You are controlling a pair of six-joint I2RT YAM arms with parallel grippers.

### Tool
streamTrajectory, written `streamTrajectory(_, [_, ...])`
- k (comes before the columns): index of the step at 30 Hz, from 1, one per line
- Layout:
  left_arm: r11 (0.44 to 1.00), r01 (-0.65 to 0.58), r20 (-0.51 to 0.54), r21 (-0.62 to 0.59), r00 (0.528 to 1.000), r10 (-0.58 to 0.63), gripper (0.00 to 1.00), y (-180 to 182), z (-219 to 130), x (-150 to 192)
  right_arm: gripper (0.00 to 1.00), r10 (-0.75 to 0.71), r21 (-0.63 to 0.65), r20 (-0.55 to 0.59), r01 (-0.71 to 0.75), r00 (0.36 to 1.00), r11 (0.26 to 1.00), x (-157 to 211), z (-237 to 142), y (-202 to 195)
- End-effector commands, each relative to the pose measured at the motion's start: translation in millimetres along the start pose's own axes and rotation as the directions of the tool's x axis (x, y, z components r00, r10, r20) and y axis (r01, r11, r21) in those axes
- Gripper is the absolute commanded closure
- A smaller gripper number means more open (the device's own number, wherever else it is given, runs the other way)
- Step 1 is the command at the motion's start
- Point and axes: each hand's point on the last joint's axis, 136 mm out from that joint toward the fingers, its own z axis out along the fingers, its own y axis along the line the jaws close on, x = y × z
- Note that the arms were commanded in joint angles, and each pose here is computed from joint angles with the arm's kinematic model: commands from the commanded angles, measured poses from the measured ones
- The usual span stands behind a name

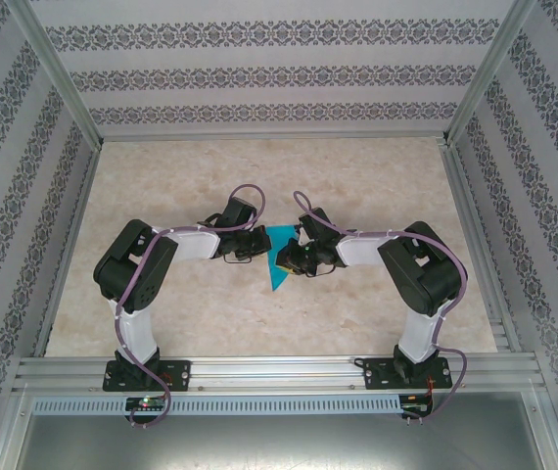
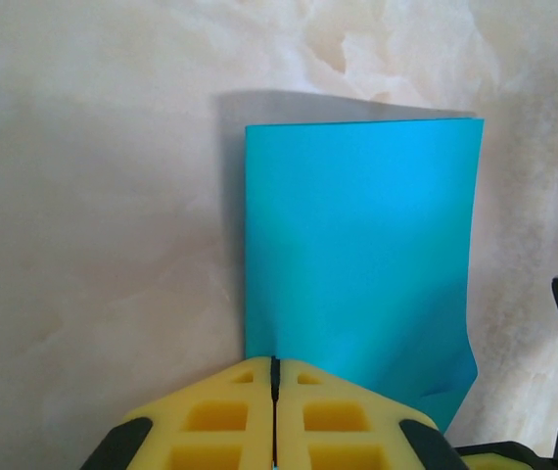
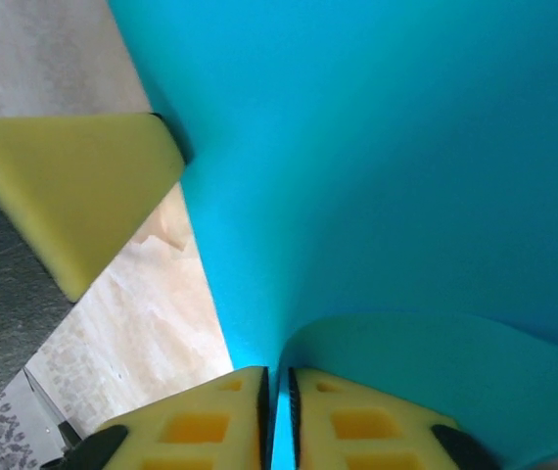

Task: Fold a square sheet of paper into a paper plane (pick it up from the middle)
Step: Third fold the triangle at the center of the table.

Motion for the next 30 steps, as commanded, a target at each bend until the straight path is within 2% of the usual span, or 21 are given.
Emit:
streamTrajectory(1, [0.995,0.066,0.024,-0.075,0.998,-0.064,0.86,17.4,-14.4,-3.5,0.77,0.035,0.066,0.006,-0.035,0.999,0.997,-1.3,1.1,-17.5])
streamTrajectory(8, [0.988,0.116,0.124,-0.103,0.987,-0.103,0.75,26.2,-47.2,-14.3,0.64,0.031,0.063,0.002,-0.031,1.000,0.998,-1.1,1.1,-15.5])
streamTrajectory(12, [0.991,0.113,0.123,-0.068,0.987,-0.104,0.71,22.5,-53.3,-9.8,0.58,0.028,0.063,0.003,-0.028,1.000,0.998,-1.1,0.5,-15.2])
streamTrajectory(16, [0.996,0.088,0.104,-0.007,0.991,-0.087,0.70,10.9,-55.5,-4.3,0.57,0.025,0.068,0.003,-0.025,1.000,0.997,-0.4,-0.2,-16.3])
streamTrajectory(18, [0.998,0.066,0.079,0.013,0.995,-0.066,0.70,4.1,-53.7,1.1,0.60,0.028,0.082,-0.003,-0.027,1.000,0.996,0.9,-0.6,-18.7])
streamTrajectory(22, [0.999,0.030,0.041,0.030,0.999,-0.031,0.82,-7.6,-47.2,12.8,0.70,0.025,0.113,-0.003,-0.025,1.000,0.993,2.7,-3.4,-25.1])
streamTrajectory(27, [0.999,0.011,0.013,0.052,1.000,-0.012,0.91,-15.4,-39.4,25.0,0.89,0.026,0.136,-0.011,-0.024,1.000,0.990,4.6,-3.0,-30.2])
streamTrajectory(30, [0.997,-0.002,-0.004,0.072,1.000,0.003,0.94,-21.6,-35.8,32.3,0.96,0.023,0.147,-0.017,-0.020,1.000,0.989,5.0,-2.4,-31.5])
